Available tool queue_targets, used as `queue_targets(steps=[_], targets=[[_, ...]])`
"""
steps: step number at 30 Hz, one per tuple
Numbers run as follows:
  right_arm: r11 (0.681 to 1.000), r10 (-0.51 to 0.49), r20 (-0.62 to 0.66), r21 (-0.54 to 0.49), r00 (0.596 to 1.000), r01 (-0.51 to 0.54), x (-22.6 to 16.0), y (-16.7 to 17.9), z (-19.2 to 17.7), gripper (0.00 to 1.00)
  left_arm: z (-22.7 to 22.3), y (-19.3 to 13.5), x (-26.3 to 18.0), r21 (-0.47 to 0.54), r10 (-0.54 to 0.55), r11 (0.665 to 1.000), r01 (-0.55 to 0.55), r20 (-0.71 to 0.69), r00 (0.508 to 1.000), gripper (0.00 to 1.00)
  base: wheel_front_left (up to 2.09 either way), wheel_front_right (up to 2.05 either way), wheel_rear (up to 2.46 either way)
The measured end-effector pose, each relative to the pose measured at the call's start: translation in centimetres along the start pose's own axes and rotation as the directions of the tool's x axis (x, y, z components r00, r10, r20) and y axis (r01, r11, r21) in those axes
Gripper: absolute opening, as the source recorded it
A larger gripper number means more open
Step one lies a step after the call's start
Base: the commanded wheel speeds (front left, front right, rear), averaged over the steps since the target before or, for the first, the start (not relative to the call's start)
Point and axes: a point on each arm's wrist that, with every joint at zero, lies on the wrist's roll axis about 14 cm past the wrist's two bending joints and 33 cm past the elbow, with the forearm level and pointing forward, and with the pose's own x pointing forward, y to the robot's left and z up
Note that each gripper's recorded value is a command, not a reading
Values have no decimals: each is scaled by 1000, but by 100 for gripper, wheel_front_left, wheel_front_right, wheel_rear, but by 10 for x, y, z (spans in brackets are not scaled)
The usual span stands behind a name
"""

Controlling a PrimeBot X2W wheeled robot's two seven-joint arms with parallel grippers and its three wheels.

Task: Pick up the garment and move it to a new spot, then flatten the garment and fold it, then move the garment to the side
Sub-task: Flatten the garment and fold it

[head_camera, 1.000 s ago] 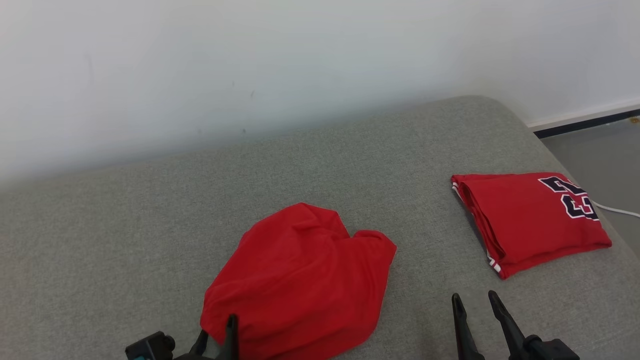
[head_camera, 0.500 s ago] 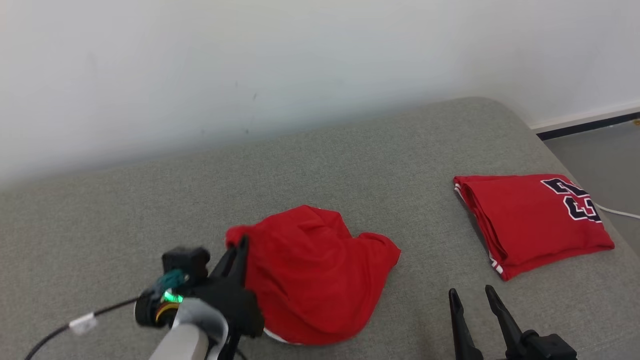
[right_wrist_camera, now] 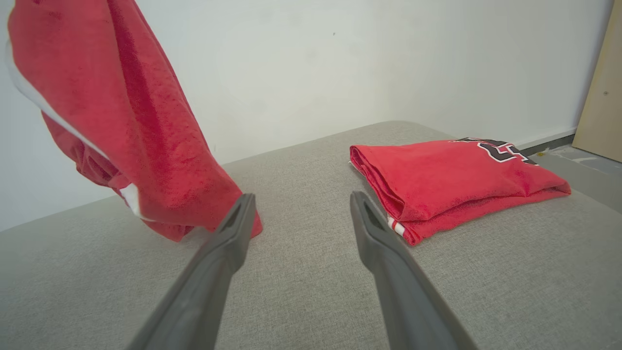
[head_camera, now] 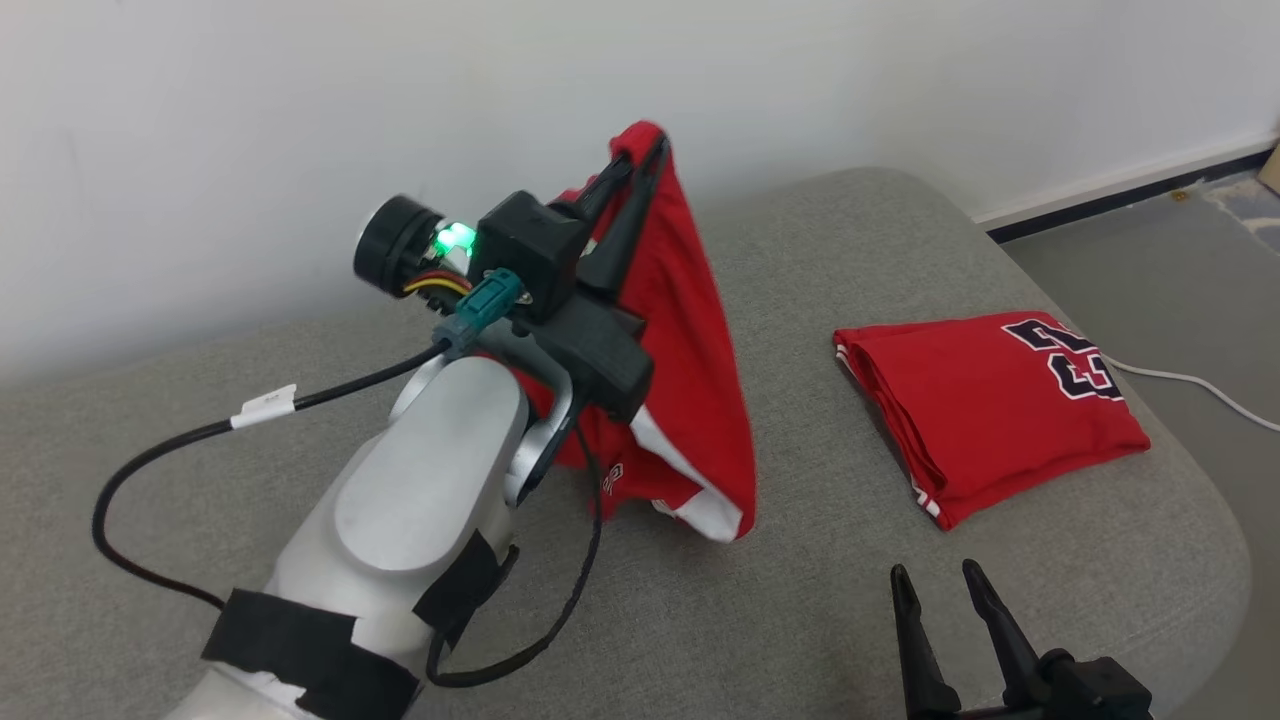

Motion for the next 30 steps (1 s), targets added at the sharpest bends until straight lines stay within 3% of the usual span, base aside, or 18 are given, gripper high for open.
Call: queue_targets(steps=[6, 10, 13, 17, 21, 25, 30], targets=[[1000, -16, -12, -6, 1000, 16, 1, -5, -3, 100, 12, -22, 3, -18, -73, 997, 74, 73, 995, 0, 0, 0, 0], [1000, 30, -23, -4, 999, -30, 9, 9, -6, 100, -31, -11, -24, -80, -9, 997, 6, -38, 999, 0, 0, 0, 0], [997, 76, -27, -1, 997, -76, 16, 23, -8, 100, -68, 11, -51, -119, 98, 986, -119, -165, 981, 0, 0, 0, 0], [991, 136, -29, 1, 990, -136, 27, 42, -9, 100, -107, 51, -94, -122, 278, 937, -327, -305, 911, 0, 0, 0, 0], [984, 176, -38, 4, 984, -176, 33, 55, -12, 100, -129, 75, -131, -127, 382, 881, -455, -376, 844, 0, 0, 0, 0], [982, 188, -45, 5, 981, -188, 36, 59, -15, 100, -147, 68, -157, -175, 382, 854, -490, -429, 818, 0, 0, 0, 0], [982, 186, -47, 2, 981, -186, 35, 58, -15, 100, -164, 31, -182, -303, 279, 830, -468, -500, 820, 0, 0, 0, 0]])
